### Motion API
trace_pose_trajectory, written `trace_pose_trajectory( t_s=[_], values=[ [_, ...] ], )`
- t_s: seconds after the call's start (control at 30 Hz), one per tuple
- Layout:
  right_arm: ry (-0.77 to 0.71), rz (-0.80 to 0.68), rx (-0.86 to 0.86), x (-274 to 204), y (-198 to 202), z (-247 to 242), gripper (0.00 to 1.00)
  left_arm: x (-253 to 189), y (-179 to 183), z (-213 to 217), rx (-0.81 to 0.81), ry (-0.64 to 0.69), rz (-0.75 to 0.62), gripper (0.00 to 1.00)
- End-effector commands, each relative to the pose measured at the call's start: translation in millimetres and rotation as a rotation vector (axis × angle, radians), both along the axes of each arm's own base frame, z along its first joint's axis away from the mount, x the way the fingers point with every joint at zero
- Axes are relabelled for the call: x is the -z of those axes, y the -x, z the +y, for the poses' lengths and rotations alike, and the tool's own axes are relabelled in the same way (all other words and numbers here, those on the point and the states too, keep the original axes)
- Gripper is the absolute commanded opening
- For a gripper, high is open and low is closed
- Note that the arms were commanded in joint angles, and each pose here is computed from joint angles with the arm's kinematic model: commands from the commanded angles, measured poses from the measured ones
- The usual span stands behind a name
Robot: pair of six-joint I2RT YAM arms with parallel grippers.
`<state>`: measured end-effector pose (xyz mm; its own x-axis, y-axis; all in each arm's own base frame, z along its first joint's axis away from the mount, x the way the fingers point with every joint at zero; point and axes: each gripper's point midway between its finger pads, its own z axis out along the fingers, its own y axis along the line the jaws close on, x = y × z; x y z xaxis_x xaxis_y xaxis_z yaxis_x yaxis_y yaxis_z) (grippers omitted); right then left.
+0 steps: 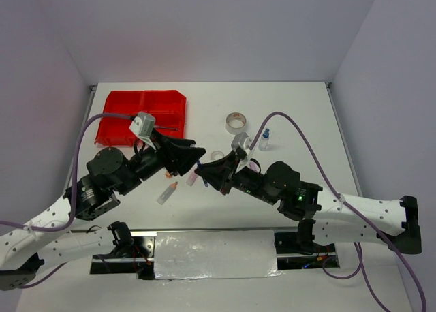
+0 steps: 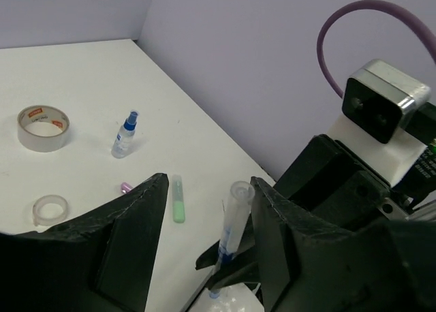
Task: Sort the stationery into containers
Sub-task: Close the pen cap on the pen.
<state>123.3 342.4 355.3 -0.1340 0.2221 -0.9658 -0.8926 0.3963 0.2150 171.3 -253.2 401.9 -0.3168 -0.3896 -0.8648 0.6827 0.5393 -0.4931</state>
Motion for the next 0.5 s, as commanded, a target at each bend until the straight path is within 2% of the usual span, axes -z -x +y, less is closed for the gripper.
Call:
trace_pose_trajectory(
  t_s=[0.0, 0.07, 0.17, 0.33, 0.43, 0.47],
  values=[
    [-0.064, -0.006, 0.047, -21.2, -6.2, -3.2, 0.00, -27.5, 10.7, 8.2, 0.027, 0.073, -0.058, 0.64],
    [-0.054, -0.006, 0.041, -20.1, -5.5, -1.0, 0.00, -32.4, 14.8, 8.4, 0.047, 0.086, -0.080, 0.60],
    [-0.059, -0.006, 0.038, -20.9, -5.0, -0.8, 0.00, -34.9, 14.9, 8.6, 0.046, 0.083, -0.085, 0.38],
    [-0.060, -0.013, 0.025, -24.1, -3.0, 0.5, 0.00, -31.2, 11.5, 5.6, 0.040, 0.066, -0.078, 0.40],
    [-0.065, -0.015, 0.035, -26.2, -4.6, -1.2, 0.00, -27.6, 10.4, 2.3, 0.045, 0.058, -0.071, 0.37],
    [-0.068, -0.018, 0.037, -28.2, -4.5, -1.8, 0.00, -24.3, 9.2, 0.7, 0.045, 0.052, -0.064, 0.34]
  ],
)
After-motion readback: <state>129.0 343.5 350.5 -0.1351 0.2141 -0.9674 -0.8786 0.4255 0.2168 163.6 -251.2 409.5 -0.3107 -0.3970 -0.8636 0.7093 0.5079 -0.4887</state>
